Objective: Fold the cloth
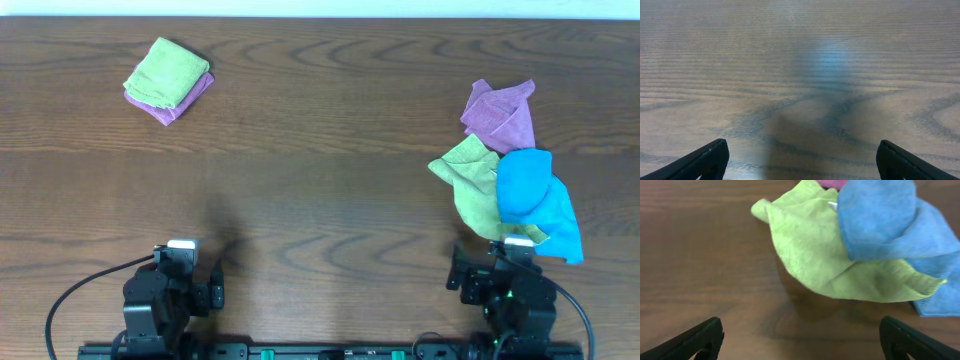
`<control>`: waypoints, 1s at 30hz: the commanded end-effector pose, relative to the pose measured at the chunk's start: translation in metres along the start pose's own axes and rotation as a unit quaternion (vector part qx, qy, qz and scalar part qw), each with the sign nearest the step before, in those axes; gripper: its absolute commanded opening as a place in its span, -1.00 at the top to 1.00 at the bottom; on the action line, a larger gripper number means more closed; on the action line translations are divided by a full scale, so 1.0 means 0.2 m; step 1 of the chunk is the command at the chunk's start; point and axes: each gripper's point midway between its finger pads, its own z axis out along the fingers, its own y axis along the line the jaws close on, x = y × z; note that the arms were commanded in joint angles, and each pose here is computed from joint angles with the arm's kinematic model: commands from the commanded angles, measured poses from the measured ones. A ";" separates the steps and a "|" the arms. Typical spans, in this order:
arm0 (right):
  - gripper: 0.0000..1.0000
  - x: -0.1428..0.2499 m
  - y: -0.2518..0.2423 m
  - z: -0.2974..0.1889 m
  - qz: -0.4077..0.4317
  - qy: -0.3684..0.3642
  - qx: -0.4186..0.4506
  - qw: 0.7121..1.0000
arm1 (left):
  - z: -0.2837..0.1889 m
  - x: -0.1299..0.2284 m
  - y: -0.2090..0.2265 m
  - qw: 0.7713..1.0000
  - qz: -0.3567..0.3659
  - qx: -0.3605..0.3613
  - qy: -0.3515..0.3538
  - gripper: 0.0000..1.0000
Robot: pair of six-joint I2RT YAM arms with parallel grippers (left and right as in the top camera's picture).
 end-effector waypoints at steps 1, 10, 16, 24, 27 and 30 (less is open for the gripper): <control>-0.99 0.04 0.03 0.02 -0.011 0.006 -0.018 1.000 | 0.01 0.07 -0.01 1.000 0.012 0.003 0.023 -0.91; -0.99 0.05 0.05 0.03 -0.017 0.011 -0.030 0.999 | 0.01 0.07 -0.01 1.000 0.012 0.003 0.023 -0.90; -0.99 0.05 0.06 0.03 -0.019 0.011 -0.034 0.999 | 0.01 0.07 -0.01 1.000 0.012 0.003 0.023 -0.90; -0.99 0.05 0.06 0.03 -0.019 0.011 -0.034 0.999 | 0.01 0.07 -0.01 1.000 0.012 0.003 0.023 -0.90; -0.98 0.05 0.06 0.03 -0.019 0.011 -0.034 0.999 | 0.01 0.07 -0.01 1.000 0.012 0.003 0.023 -0.90; -0.99 0.05 0.06 0.03 -0.019 0.011 -0.034 0.999 | 0.01 0.07 -0.01 1.000 0.012 0.003 0.023 -0.91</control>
